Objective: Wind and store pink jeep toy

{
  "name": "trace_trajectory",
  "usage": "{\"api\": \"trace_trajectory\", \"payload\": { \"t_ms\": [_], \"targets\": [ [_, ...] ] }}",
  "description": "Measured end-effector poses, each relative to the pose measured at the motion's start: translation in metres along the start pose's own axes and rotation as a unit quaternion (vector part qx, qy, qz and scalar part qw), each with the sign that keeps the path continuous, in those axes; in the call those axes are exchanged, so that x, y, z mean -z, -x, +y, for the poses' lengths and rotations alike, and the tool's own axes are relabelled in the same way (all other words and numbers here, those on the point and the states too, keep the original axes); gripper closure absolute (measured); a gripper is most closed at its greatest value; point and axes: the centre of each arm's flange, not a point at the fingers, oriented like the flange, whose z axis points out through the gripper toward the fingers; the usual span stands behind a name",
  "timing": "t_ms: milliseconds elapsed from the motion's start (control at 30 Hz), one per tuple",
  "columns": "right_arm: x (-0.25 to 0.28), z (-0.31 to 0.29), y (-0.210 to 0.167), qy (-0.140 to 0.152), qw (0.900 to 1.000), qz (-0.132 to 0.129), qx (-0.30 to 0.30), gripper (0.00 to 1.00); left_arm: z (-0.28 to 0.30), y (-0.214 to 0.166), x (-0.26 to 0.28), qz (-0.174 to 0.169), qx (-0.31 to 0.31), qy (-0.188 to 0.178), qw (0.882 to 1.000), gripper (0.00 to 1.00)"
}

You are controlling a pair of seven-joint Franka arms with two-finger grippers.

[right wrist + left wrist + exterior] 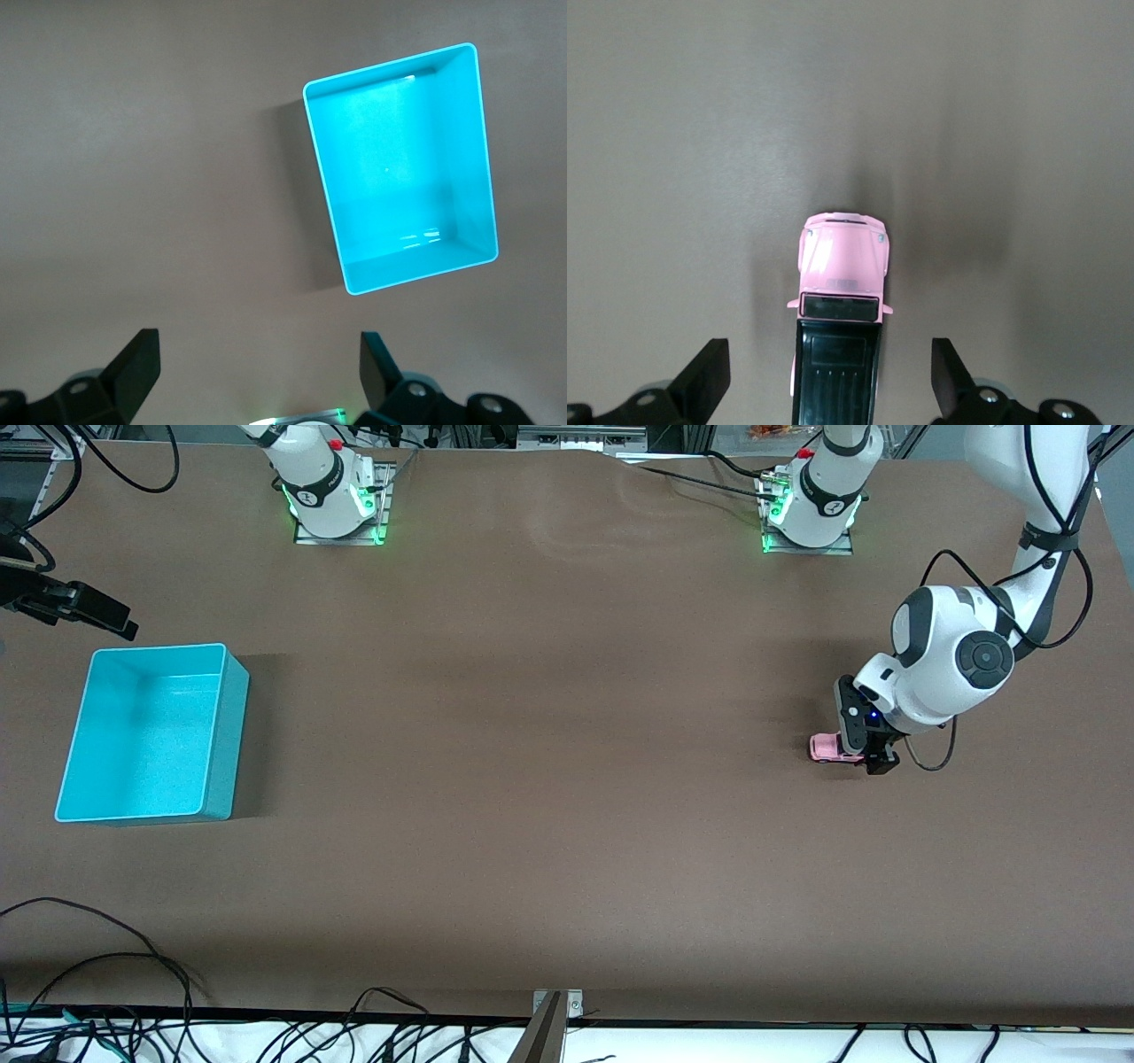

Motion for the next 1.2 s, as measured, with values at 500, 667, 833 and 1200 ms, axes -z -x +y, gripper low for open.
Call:
{"api": "trace_trajectory", "payload": {
  "t_ms": [500, 667, 833, 1200],
  "targets": [
    [0.0, 0.0, 0.0, 0.0, 1.0, 0.0, 0.0, 0.0, 0.0, 0.004, -0.017, 0.001, -0.047, -0.008, 0.999, 0.0],
    [0.0, 0.0, 0.0, 0.0, 1.0, 0.0, 0.0, 0.0, -0.001, 0.008, -0.025, 0.001, -0.047, -0.008, 0.999, 0.0],
    [0.0, 0.0, 0.0, -0.001, 1.0, 0.0, 0.0, 0.0, 0.0, 0.01, -0.028, 0.001, -0.044, -0.007, 0.999, 0.0],
    [0.0, 0.0, 0.0, -0.001, 1.0, 0.0, 0.0, 0.0, 0.0, 0.028, -0.032, 0.0, -0.027, -0.003, 1.0, 0.0]
  ]
}}
